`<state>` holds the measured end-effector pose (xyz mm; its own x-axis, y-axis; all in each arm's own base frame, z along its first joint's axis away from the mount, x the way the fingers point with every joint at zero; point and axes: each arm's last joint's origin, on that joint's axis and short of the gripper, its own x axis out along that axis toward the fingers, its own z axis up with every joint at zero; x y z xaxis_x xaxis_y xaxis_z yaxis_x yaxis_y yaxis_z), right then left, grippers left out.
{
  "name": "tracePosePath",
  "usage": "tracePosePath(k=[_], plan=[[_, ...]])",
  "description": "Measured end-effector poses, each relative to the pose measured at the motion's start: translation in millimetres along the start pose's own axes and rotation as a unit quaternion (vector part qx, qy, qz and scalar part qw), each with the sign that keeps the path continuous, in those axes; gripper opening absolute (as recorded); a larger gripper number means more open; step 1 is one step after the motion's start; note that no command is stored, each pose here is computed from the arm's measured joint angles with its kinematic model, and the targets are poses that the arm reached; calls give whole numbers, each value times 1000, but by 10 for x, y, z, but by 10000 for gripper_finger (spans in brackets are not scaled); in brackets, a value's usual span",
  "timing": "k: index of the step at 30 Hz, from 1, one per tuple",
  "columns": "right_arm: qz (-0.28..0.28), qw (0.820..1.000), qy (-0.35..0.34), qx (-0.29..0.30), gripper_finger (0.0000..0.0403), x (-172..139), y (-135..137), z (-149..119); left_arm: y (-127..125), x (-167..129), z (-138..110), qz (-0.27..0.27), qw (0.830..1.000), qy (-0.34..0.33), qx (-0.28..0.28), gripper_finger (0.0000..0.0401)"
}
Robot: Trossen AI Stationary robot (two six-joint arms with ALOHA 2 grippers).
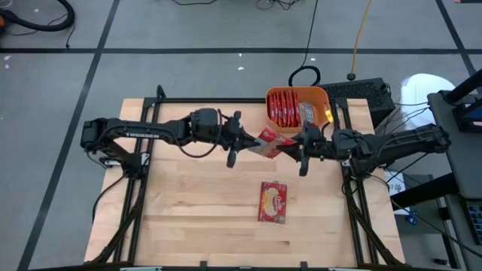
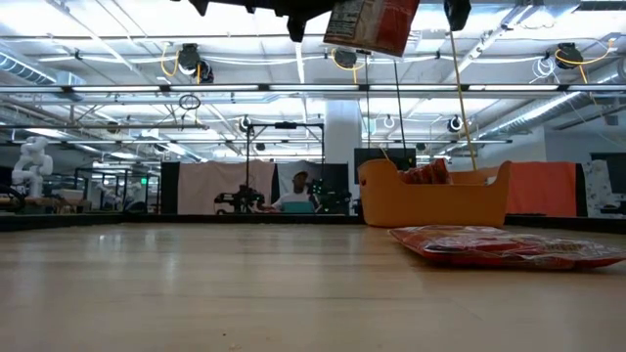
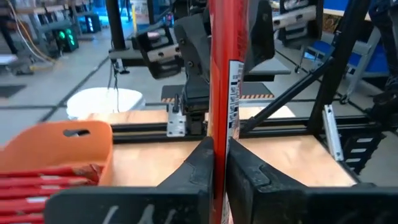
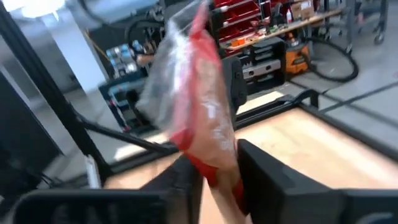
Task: Sort popcorn bags into baskets
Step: Put the red popcorn bag into the orange bin
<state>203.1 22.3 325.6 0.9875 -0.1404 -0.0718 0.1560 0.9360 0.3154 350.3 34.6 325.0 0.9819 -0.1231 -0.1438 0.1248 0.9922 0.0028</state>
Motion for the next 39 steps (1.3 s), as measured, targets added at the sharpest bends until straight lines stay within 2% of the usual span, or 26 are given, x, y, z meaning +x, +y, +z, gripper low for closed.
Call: tracePosePath(k=[4,7,10,14,22,26,30,33,37,39], plan=[[8,996,-9,84,139,-69,-3,48,27,-6,12,6,1000,-6,25,32],[10,987,-13,159,181,-137,-13,81,68,-16,30,13,999,-16,36,23],[15,968,-16,250,216,-217,-25,117,92,-70,84,19,997,-27,63,14],[33,939,-6,342,247,-316,-34,148,138,-138,137,32,994,-34,101,20],[43,855,3,517,260,-356,-35,167,149,-352,381,58,971,-87,216,35],[29,808,-15,588,261,-303,-35,160,87,-442,461,68,947,-92,301,36],[15,775,-21,631,261,-215,-35,107,-34,-508,541,62,926,-109,356,36],[45,745,-37,665,261,-110,-27,34,-125,-500,554,57,921,-112,368,36],[130,700,-82,698,261,29,2,-6,-253,-492,575,43,914,-124,383,37],[152,676,-90,716,261,99,10,-45,-301,-486,576,35,913,-126,386,37]])
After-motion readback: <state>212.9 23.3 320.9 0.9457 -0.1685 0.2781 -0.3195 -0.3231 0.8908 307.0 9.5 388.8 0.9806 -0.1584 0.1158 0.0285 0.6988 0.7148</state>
